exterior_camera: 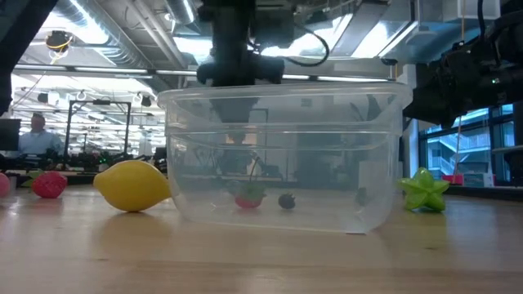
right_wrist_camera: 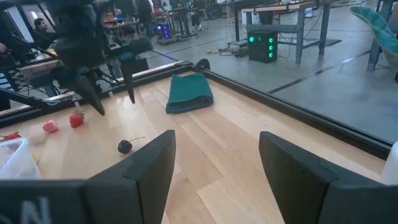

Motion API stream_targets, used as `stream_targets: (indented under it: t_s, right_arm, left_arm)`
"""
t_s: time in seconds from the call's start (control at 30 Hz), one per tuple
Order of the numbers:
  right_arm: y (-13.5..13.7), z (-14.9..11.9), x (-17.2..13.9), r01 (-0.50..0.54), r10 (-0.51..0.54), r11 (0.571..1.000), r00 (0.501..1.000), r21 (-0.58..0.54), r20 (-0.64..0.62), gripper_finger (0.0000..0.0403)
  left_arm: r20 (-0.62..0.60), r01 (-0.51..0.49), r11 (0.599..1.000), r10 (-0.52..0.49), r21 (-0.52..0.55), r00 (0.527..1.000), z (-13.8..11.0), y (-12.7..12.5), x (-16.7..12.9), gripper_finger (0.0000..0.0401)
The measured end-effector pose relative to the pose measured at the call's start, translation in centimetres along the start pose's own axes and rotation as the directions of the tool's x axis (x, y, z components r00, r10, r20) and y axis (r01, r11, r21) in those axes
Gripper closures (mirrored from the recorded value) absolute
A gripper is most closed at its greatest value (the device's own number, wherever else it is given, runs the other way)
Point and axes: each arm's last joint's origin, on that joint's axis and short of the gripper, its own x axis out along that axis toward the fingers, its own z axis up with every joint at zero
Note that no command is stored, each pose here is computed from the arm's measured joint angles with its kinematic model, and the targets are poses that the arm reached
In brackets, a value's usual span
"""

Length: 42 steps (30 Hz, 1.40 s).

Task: Pick and placing Produce into tupperware
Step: Put the cherry into the transparent bin

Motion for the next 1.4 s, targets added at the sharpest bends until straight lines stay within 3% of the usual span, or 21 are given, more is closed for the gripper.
stream_targets:
  t_s: [0.6, 1.4]
  right_arm:
    - [0.0, 0.0, 0.0, 0.000, 0.000, 1.000, 1.000, -0.002, 0.000, 0.0169]
    - [0.0, 0.0, 0.0, 0.000, 0.000, 1.000, 1.000, -0.002, 0.000, 0.0169]
  left_arm:
    - [0.071, -0.002, 0.994, -0.006, 0.112, 0.997, -0.6, -2.3, 4.4, 0.0168]
    - [0.089, -0.018, 0.994, 0.009, 0.106, 0.996, -1.6, -2.5, 6.6, 0.0167]
